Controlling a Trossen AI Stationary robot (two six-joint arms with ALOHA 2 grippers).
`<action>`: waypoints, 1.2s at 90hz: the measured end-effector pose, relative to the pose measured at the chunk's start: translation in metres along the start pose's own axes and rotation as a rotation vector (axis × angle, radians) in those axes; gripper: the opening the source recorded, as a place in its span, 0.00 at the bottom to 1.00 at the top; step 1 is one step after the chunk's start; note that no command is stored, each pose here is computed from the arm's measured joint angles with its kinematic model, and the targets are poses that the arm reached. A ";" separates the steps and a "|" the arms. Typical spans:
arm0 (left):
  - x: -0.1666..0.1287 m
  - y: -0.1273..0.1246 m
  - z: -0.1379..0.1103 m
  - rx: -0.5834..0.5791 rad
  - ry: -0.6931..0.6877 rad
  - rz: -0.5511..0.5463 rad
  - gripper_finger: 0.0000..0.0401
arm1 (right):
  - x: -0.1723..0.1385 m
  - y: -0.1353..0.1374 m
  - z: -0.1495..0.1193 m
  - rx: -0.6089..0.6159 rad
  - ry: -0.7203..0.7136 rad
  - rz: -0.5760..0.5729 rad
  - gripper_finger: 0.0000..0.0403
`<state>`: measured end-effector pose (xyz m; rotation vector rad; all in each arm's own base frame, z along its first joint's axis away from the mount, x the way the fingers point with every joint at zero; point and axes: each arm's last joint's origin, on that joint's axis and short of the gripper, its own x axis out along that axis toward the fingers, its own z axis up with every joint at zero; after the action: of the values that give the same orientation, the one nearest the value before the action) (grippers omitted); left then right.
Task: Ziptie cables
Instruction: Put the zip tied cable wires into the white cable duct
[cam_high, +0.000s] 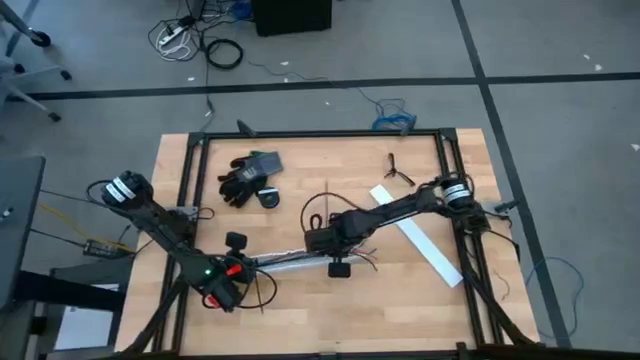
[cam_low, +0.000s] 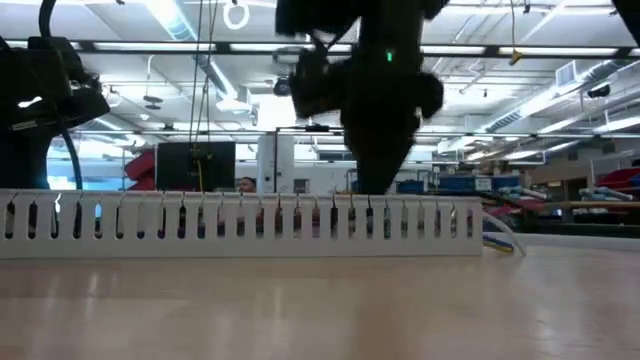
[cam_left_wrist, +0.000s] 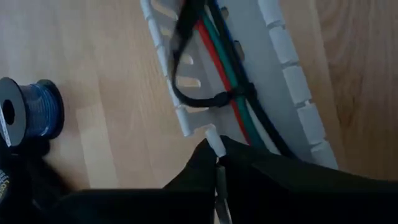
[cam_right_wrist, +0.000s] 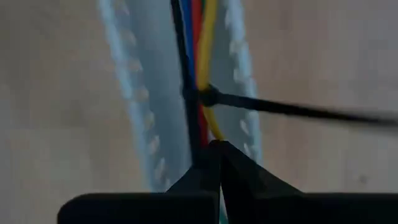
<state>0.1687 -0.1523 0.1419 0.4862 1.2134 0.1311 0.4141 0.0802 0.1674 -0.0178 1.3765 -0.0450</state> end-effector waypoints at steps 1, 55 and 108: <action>0.000 0.000 0.000 0.000 0.000 0.000 0.00 | 0.002 0.000 0.000 0.000 0.003 0.000 0.00; 0.000 0.000 0.000 0.001 0.001 -0.003 0.00 | -0.046 -0.003 0.009 -0.003 -0.156 -0.019 0.00; -0.003 0.001 0.006 -0.104 -0.061 0.062 0.44 | -0.059 0.004 -0.005 -0.023 -0.097 -0.086 0.00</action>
<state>0.1732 -0.1538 0.1464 0.4339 1.1263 0.2298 0.3980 0.0870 0.2238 -0.0975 1.2784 -0.0995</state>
